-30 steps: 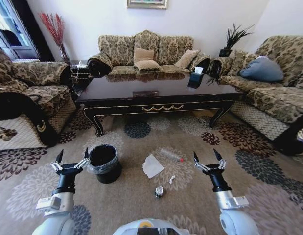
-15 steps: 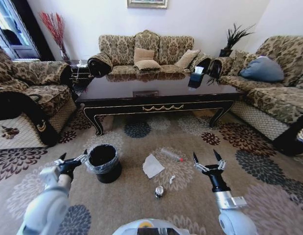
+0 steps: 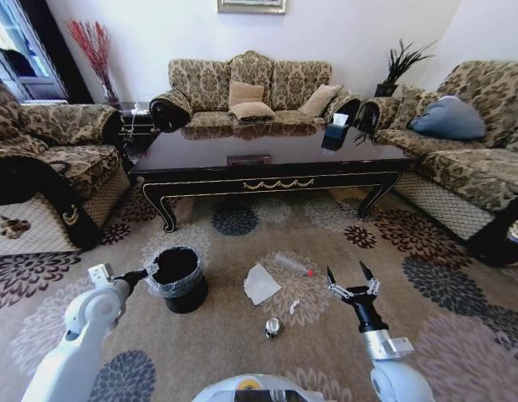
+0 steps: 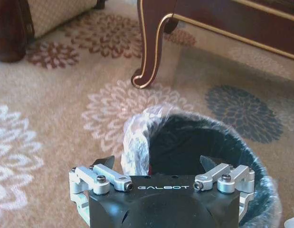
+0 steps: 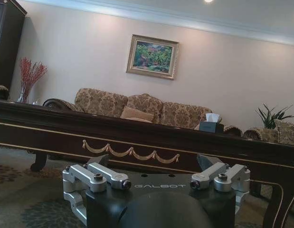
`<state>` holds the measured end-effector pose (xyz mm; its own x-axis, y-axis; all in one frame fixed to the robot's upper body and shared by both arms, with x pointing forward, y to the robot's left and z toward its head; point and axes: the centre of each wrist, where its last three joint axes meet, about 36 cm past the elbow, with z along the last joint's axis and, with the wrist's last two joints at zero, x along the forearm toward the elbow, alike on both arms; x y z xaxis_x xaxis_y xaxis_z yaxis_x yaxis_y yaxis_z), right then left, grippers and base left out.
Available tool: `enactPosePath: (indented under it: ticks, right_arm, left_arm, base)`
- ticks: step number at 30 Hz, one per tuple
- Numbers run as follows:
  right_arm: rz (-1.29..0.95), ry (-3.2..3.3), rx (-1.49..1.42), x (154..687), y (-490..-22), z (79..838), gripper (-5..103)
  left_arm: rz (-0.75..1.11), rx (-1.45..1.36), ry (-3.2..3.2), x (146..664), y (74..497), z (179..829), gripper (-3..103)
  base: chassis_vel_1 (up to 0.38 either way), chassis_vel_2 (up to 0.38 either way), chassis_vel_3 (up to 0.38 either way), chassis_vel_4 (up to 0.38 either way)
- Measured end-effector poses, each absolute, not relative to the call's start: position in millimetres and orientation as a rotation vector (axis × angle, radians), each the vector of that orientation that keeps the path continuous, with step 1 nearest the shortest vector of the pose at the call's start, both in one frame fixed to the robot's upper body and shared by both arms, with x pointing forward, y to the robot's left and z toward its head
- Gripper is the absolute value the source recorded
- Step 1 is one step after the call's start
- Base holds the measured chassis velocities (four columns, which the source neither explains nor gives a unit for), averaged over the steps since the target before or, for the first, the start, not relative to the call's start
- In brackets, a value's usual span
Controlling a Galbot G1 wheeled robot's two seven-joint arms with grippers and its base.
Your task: Move to the front of the table and pick up the trash from the floor, then place it into the trash bin.
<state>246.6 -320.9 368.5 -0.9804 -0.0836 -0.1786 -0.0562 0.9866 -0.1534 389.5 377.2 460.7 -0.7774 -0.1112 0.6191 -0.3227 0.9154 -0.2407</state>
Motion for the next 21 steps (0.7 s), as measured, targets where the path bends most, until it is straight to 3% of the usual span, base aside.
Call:
enactPosePath:
  ticks: [6,21]
  right_arm:
    - [-0.229,2.956,-0.101,244.3,-321.6,364.0,100]
    - [-0.231,2.964,-0.085,242.1,-324.6,354.8,100]
  left_arm:
    - [0.569,0.268,-2.383,408.0,377.1,442.5,100]
    - [0.578,0.282,-2.312,426.7,368.9,413.4,103]
  base:
    - [0.000,0.000,0.000,0.000]
    - [0.000,0.000,0.000,0.000]
